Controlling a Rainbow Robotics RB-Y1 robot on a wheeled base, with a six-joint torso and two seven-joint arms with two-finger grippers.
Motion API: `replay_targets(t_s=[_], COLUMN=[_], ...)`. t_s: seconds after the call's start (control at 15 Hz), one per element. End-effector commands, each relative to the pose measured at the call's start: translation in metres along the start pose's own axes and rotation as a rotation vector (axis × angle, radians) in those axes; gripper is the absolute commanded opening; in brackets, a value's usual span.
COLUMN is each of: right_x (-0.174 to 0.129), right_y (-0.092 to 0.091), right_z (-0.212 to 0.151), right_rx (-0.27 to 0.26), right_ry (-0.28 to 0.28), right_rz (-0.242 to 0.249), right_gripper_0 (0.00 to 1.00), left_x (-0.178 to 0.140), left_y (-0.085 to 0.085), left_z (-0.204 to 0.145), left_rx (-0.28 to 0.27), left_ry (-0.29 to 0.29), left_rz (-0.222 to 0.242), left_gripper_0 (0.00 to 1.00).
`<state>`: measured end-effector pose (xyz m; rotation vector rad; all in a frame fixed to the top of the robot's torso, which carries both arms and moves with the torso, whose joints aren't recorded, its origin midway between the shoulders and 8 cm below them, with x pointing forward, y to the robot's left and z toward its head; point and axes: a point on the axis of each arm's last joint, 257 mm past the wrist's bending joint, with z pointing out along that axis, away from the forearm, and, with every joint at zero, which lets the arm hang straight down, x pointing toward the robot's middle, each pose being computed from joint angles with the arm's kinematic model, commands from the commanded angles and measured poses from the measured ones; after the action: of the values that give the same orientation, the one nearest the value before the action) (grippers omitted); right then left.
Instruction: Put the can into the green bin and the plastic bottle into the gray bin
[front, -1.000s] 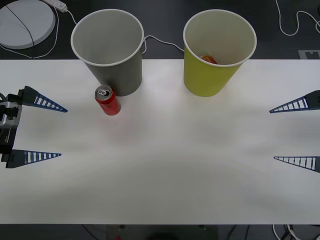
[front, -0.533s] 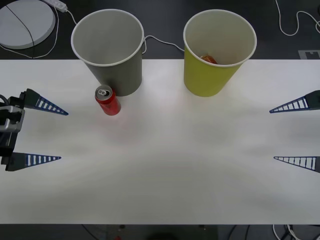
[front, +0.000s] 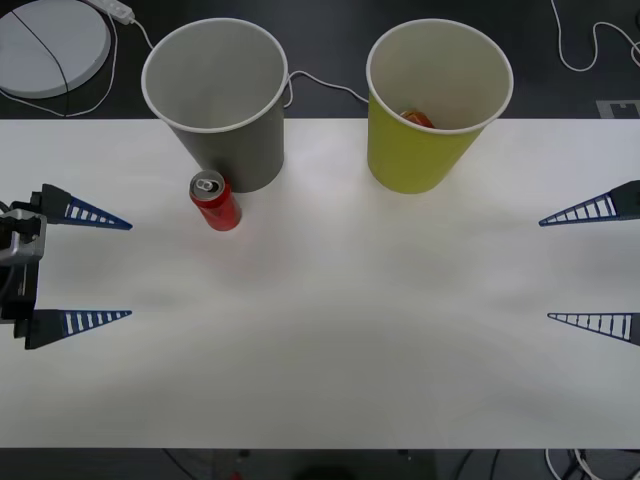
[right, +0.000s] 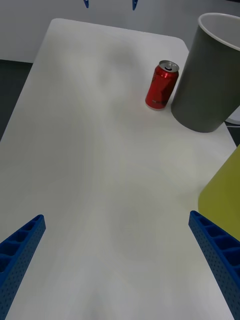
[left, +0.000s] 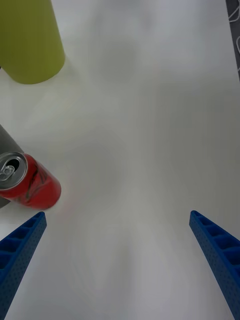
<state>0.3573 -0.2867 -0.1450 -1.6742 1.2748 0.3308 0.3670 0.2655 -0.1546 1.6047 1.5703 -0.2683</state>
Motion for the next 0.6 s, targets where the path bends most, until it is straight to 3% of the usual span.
replay_targets(t_s=[0.07, 0.33, 0.6], right_x=[0.000, 0.000, 0.000], right_y=[0.000, 0.000, 0.000], right_z=[0.000, 0.000, 0.000], right_rx=[0.000, 0.000, 0.000], right_ry=[0.000, 0.000, 0.000], right_rz=[0.000, 0.000, 0.000], right_gripper_0=[1.00, 1.00, 1.00], left_x=[-0.007, -0.012, -0.017], left_y=[-0.001, 0.004, 0.010], left_z=[0.000, 0.003, 0.006], left_rx=[-0.067, -0.214, -0.311], left_ry=[0.007, 0.026, 0.017], left_rz=[-0.111, -0.255, -0.389], left_gripper_0=[1.00, 1.00, 1.00])
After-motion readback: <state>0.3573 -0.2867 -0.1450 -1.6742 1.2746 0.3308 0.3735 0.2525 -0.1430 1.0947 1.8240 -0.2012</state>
